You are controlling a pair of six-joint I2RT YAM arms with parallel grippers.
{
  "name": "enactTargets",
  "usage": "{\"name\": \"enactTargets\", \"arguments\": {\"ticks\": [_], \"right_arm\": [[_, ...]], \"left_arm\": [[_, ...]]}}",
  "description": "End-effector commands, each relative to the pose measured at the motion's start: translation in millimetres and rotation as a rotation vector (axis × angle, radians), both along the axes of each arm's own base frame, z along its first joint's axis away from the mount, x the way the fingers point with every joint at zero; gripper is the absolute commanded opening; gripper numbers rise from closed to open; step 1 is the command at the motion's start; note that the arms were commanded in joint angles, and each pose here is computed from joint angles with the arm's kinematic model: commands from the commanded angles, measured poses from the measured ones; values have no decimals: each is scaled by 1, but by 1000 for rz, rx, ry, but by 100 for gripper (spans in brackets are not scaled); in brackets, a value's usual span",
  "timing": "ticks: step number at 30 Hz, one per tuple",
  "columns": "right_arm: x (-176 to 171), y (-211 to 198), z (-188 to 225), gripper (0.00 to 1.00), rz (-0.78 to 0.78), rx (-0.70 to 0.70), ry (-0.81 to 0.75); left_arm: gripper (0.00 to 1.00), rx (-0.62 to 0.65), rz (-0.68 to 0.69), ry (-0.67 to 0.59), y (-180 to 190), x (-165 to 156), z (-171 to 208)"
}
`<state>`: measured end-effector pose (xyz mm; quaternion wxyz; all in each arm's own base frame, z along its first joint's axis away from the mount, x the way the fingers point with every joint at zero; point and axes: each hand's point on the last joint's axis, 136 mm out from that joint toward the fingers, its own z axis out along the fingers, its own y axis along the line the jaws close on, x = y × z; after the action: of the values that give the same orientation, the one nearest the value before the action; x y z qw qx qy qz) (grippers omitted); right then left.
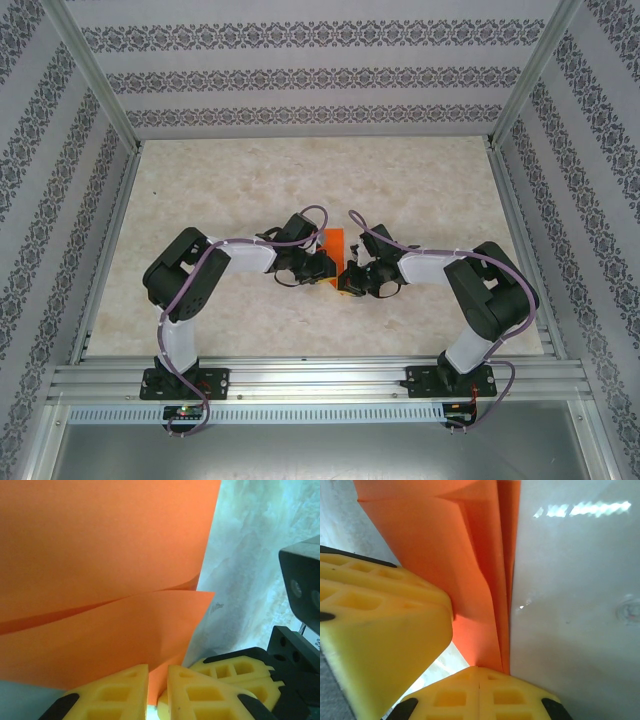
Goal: Fold a paper plane with a square sheet of paper (fold left side to right side)
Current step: Third fold the triangle at the center of the table.
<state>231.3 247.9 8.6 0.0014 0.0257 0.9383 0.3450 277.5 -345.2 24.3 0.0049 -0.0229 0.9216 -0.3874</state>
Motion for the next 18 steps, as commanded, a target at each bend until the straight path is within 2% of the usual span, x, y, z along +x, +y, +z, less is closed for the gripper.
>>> {"name": "enactTargets", "arguments": {"ticks": [1, 10, 18], "right_arm": [[-35, -39, -49, 3, -25, -227, 150], [-40, -46, -53, 3, -22, -276, 167], [-42, -47, -56, 3, -19, -282, 176]], "left_arm": [[19, 7, 28, -8, -3, 2, -10], [19, 140, 88, -29, 29, 22, -28], [20, 177, 137, -54, 59, 54, -30]]}}
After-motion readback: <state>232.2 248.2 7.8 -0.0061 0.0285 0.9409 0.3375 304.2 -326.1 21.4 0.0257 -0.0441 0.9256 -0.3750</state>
